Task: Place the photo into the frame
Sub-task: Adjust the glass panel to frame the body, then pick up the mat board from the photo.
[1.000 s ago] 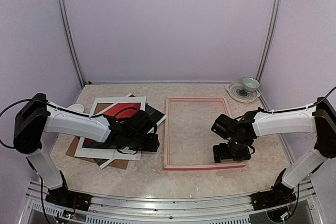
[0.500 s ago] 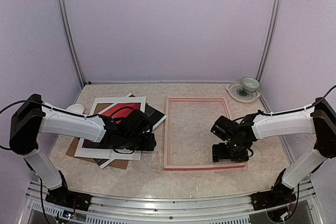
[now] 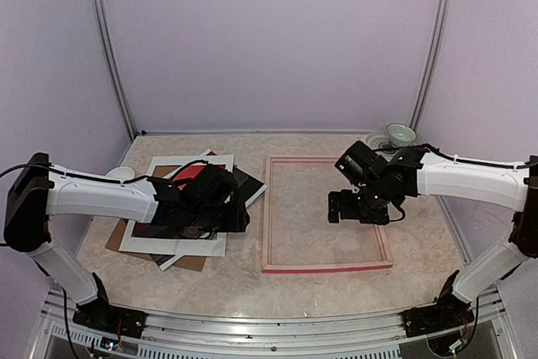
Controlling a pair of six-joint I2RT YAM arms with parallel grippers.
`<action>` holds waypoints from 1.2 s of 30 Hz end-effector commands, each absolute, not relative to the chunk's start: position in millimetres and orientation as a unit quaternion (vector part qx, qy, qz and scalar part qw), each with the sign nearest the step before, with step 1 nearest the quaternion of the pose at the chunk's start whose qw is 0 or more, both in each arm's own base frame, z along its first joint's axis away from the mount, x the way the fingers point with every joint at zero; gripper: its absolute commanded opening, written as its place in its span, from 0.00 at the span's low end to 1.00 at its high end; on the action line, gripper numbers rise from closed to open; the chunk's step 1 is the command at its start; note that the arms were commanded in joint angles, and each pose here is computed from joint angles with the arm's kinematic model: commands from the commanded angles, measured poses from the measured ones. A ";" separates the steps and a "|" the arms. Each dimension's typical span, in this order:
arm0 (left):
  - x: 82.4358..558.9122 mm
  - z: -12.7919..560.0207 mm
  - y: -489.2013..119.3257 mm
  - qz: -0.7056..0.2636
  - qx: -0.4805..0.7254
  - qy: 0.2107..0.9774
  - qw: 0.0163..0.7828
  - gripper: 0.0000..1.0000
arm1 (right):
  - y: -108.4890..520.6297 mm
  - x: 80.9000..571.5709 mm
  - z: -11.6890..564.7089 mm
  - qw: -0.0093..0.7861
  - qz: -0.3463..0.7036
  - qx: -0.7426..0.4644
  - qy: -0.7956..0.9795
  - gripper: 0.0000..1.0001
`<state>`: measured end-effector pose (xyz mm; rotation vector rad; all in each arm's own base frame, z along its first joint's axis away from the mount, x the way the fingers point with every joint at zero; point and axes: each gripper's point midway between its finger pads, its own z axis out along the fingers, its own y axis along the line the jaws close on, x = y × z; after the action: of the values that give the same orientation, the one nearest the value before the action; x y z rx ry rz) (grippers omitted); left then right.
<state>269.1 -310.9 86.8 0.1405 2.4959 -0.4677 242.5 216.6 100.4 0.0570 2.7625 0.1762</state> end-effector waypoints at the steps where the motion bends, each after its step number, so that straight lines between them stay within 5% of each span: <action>1: 283.5 121.7 -305.7 -0.175 0.036 0.926 0.332 0.66 | 244.6 260.8 147.0 0.231 0.103 -0.040 0.967 0.99; 12: 298.6 117.5 -280.0 -0.109 0.009 0.933 0.344 0.97 | 347.3 305.3 178.6 0.245 0.229 -0.119 0.934 0.99; 25: 260.9 66.6 -267.2 -0.053 0.018 0.953 0.296 0.91 | 386.2 304.4 161.3 0.208 0.295 -0.142 0.922 0.99; 36: 262.2 34.6 -280.5 -0.038 0.041 0.957 0.286 0.85 | 354.1 294.3 180.7 0.270 0.289 -0.143 0.907 0.99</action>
<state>254.7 -273.7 36.1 0.1104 2.5906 -0.0863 297.3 358.0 147.4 -0.3731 2.5767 0.7338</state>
